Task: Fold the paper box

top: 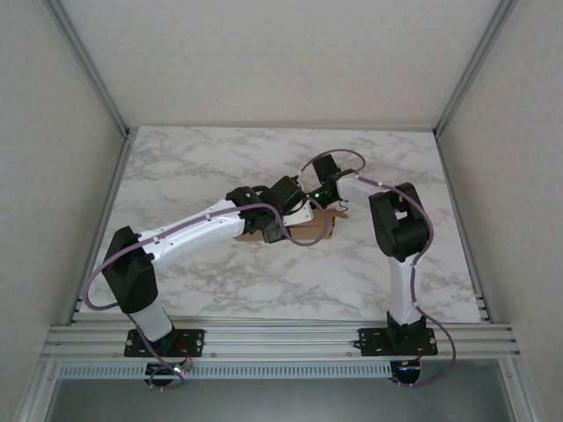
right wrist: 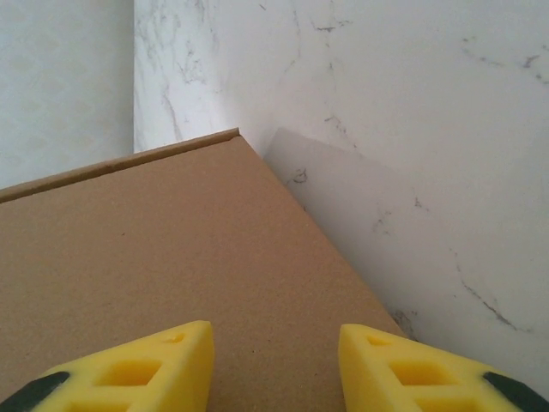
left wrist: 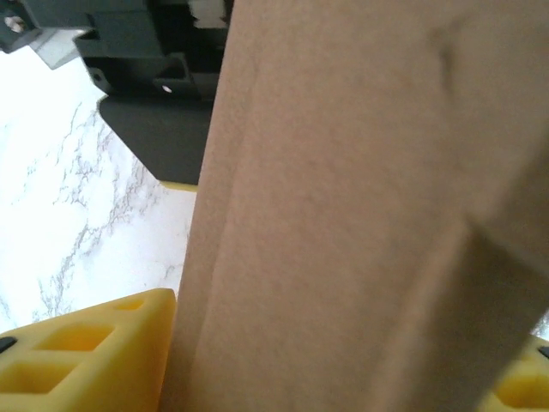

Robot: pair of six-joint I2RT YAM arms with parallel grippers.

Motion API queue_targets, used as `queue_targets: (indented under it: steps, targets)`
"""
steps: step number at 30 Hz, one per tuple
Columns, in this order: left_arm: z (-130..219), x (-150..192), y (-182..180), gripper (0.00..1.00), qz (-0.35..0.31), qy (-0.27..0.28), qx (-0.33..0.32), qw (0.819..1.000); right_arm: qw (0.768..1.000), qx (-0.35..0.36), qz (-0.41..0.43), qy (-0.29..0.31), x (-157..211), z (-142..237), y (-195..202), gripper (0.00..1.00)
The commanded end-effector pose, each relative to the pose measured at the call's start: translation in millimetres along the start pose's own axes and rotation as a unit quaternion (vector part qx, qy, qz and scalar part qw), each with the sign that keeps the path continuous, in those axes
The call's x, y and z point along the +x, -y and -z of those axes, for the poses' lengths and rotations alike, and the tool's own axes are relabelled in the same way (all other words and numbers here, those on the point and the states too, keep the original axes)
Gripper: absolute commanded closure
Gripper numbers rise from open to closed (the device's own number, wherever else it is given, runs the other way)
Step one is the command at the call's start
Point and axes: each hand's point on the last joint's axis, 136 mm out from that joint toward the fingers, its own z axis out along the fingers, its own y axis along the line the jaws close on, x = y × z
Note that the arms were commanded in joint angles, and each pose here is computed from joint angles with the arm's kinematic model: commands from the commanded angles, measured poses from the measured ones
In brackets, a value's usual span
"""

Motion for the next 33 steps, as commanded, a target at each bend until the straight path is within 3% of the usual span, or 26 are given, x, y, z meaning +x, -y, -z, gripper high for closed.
queue_targets:
  steps: [1,8,15,28,33]
  targets:
    - [-5,-9,-20,0.34,0.032,0.018,-0.033,0.999,1.000,0.006,-0.017,-0.007,8,-6,8,0.52]
    - [6,-20,-43,0.29,0.051,0.054,-0.065,0.995,0.999,0.033,-0.007,0.025,-7,5,10,0.45]
    - [26,-27,-44,0.28,0.060,0.088,-0.057,0.993,0.998,0.049,0.008,0.046,-14,18,3,0.40]
    - [28,-12,-17,0.35,0.060,0.097,-0.072,0.991,0.995,0.036,0.070,0.063,1,29,-26,0.44]
    - [50,-19,-34,0.34,0.090,0.136,-0.108,0.981,0.992,0.052,0.087,0.080,1,35,-31,0.44]
